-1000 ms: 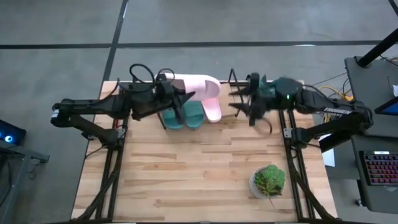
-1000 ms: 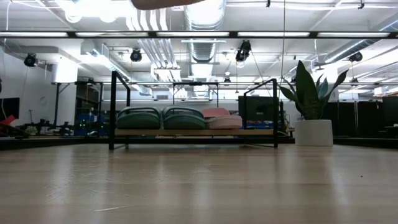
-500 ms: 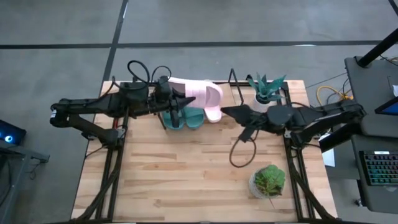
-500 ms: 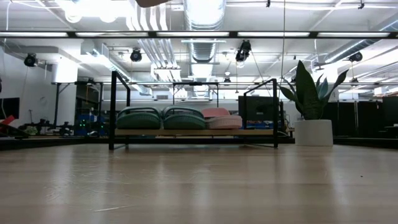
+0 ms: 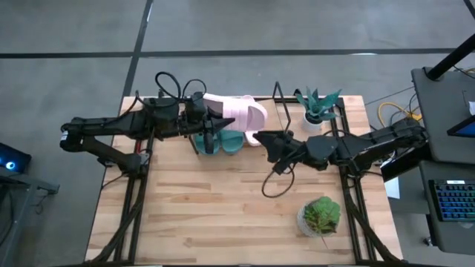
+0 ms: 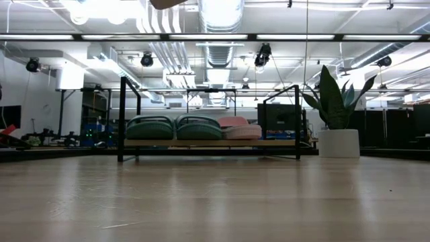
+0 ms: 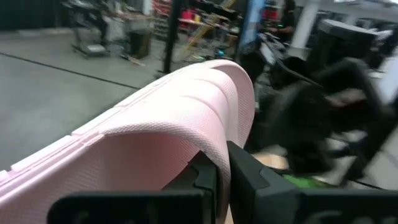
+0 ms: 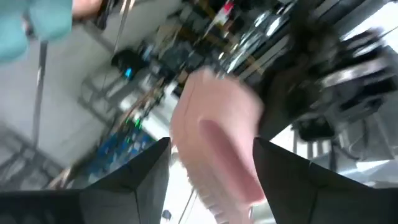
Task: Pick and place slides into the shelf
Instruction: Put the pink slide on the shelf
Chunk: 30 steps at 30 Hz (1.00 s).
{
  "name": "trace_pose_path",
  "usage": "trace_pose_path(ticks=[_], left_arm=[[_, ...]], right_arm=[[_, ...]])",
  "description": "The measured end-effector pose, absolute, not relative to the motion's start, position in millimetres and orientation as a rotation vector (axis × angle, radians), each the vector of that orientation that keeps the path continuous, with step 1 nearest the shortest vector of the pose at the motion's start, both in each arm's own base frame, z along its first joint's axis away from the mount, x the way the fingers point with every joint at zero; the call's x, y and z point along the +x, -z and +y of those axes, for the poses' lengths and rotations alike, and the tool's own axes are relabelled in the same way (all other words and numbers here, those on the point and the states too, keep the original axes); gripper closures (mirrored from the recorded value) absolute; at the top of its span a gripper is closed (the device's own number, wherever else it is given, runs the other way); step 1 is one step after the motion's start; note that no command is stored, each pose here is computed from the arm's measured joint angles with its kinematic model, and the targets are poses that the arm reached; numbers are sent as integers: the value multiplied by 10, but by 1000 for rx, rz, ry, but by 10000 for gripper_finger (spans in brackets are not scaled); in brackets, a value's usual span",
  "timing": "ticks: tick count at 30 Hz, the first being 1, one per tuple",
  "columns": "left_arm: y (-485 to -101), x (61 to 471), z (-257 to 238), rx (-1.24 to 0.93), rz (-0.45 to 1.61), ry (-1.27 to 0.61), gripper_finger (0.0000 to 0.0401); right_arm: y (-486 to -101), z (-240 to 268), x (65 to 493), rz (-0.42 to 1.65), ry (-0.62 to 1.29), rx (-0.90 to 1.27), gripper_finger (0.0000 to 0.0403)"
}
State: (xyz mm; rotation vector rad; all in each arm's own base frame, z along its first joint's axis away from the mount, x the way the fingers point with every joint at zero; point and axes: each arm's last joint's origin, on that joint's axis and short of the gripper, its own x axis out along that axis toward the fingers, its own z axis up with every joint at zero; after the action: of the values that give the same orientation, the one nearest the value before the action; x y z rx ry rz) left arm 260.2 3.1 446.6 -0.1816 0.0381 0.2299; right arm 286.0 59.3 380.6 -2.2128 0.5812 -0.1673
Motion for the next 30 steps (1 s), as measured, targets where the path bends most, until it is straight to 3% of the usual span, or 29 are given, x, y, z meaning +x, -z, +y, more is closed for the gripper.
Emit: trace_pose_path(ticks=[7, 16, 20, 26, 30], left_arm=[[-4453, 2623, 7, -198, 50, -147, 401], [-4411, 2669, -4, -195, 73, -109, 401], [-4424, 2659, -18, -196, 70, -57, 401], [-4426, 2660, -22, -150, 64, -35, 400], [-4400, 2669, -23, -35, 74, -30, 370]], right_arm=[[-3853, 574, 2873, 630, 194, -2227, 186], [-3779, 599, 2981, 592, 236, -2068, 208], [-3806, 605, 2998, 570, 276, -2047, 253], [-3820, 605, 2990, 546, 301, -1955, 372], [-3823, 598, 2984, 550, 333, -1882, 374]])
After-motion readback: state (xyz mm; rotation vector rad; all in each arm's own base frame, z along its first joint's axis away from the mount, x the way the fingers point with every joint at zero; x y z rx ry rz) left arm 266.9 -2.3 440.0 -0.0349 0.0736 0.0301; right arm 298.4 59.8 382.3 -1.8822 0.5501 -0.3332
